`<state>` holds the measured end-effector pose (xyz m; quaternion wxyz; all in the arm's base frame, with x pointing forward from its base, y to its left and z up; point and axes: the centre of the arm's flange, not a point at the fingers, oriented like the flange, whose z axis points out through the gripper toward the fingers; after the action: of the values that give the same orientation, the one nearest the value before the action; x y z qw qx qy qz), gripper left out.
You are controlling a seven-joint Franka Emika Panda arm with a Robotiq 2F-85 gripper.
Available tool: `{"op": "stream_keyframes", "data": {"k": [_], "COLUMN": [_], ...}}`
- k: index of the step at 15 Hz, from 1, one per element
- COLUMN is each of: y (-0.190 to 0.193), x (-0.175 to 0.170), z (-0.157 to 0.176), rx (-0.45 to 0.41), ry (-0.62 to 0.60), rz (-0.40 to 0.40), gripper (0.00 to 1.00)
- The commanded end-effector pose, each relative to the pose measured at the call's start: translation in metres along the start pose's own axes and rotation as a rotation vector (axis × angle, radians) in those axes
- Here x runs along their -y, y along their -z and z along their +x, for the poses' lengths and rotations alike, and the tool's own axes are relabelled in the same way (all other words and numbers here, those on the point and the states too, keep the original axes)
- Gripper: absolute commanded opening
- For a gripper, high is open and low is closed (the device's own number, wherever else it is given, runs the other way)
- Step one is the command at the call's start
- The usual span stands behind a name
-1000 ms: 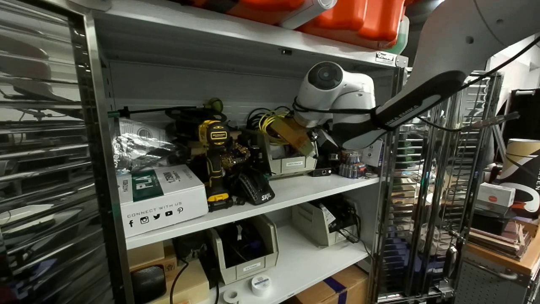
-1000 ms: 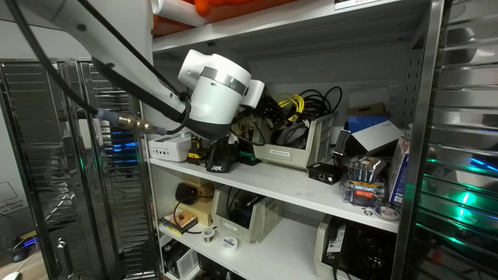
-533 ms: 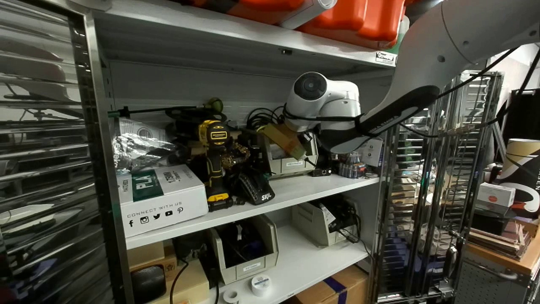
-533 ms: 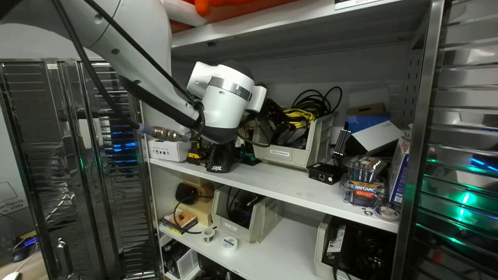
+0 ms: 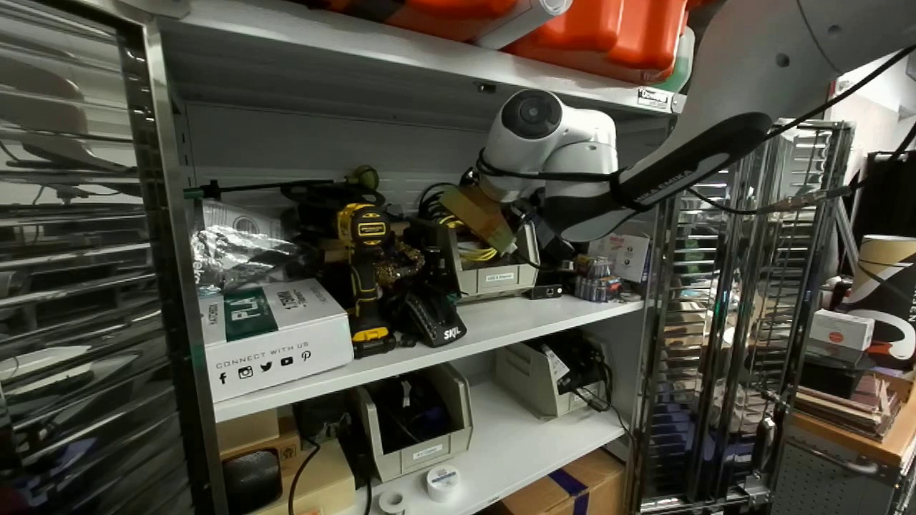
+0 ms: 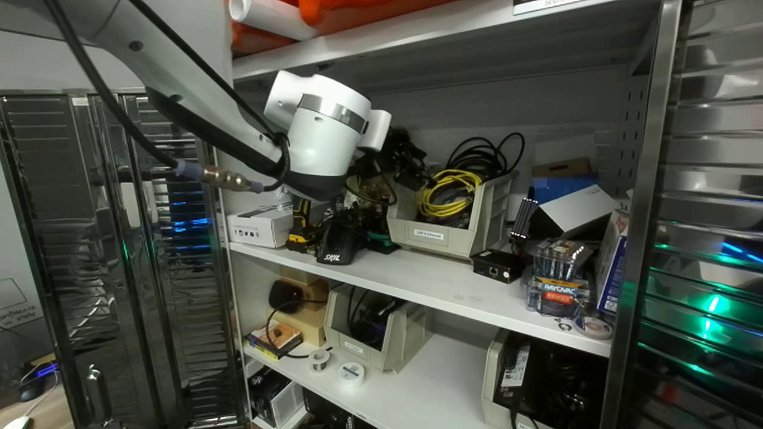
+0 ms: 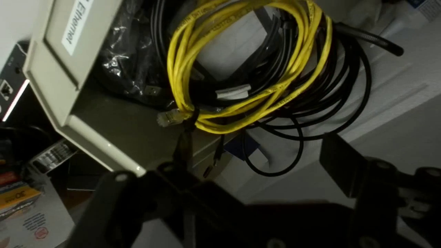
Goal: Pick up the yellow cable and put in the tool box
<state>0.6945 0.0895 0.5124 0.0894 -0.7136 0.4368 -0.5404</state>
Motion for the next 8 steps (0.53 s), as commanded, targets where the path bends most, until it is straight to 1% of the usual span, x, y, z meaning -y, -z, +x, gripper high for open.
{"op": "stream_keyframes", "data": {"k": [1, 5, 8], "y": [0.05, 0.083, 0.107], "x": [-0.018, -0.052, -0.073], "z": [0.012, 0.013, 0.016], "rx": [0.154, 0.368, 0.525], "ry": [0.036, 0.068, 0.095], "rz": [-0.093, -0.161, -0.193], "gripper": [1.0, 1.0, 1.0]}}
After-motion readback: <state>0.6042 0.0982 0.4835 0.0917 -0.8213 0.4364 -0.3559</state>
